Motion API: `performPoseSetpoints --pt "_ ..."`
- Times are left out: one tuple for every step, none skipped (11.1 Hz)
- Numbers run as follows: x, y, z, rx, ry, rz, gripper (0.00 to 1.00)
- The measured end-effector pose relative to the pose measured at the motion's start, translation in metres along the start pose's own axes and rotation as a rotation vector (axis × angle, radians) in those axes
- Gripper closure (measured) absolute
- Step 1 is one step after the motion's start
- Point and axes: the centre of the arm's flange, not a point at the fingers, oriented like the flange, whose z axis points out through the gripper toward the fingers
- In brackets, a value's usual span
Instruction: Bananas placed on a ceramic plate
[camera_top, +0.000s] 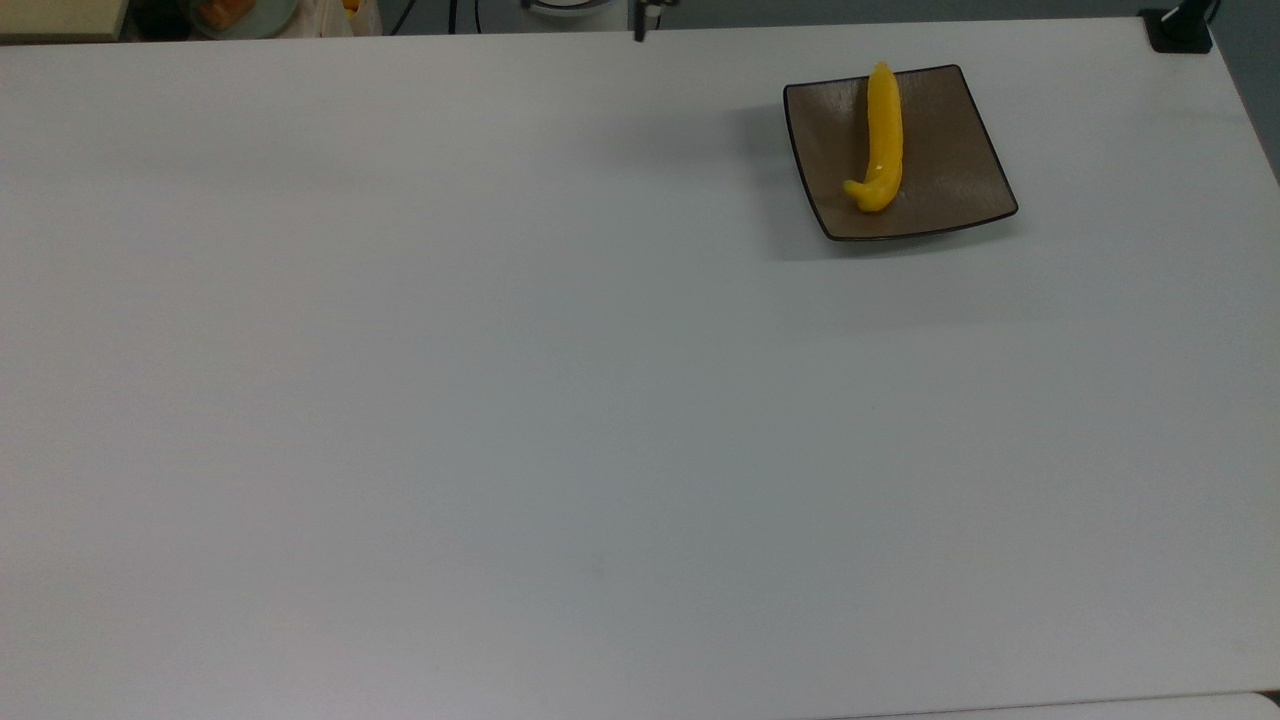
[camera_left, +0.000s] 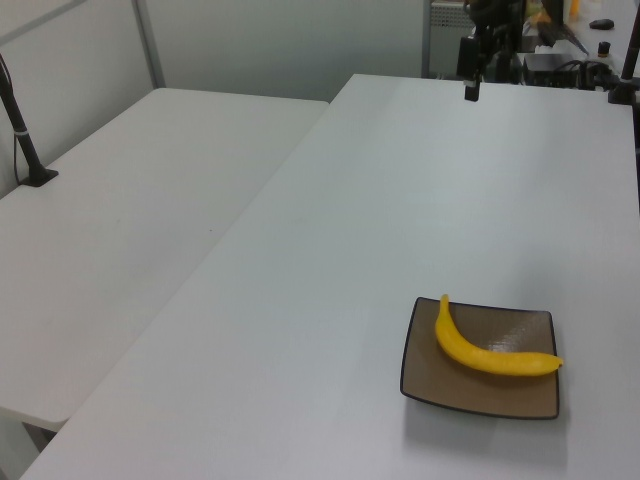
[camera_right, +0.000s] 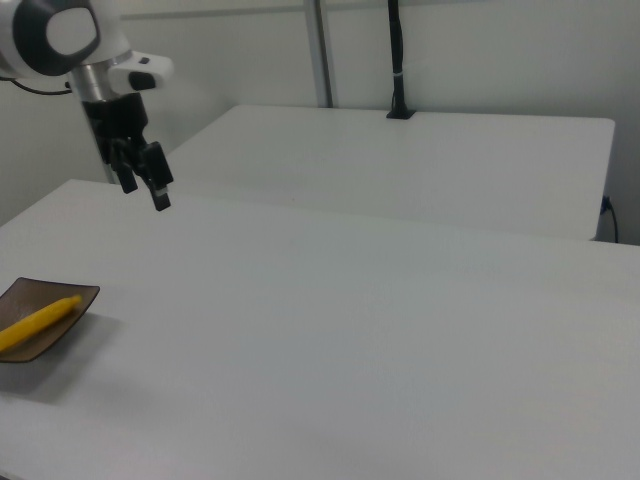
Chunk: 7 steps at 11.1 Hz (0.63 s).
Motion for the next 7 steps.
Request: performPoseSetpoints --pt "0.005 0.012 0.000 0.019 -0.005 -0.072 0.00" --pt "0.010 0.018 -0.001 0.033 0.011 -0.146 0.00" --pt "0.013 0.019 -0.002 0.038 0.032 -0.221 0.00" --pt "0.015 0.018 -0.001 0.039 0.043 -0.287 0.00" --pt "0.017 0.018 0.002 0.039 0.050 -0.326 0.00" --pt "0.020 0.016 0.002 0.043 0.072 -0.344 0.00" --pt "0.021 0.013 0.002 0.045 0.085 -0.354 0.00"
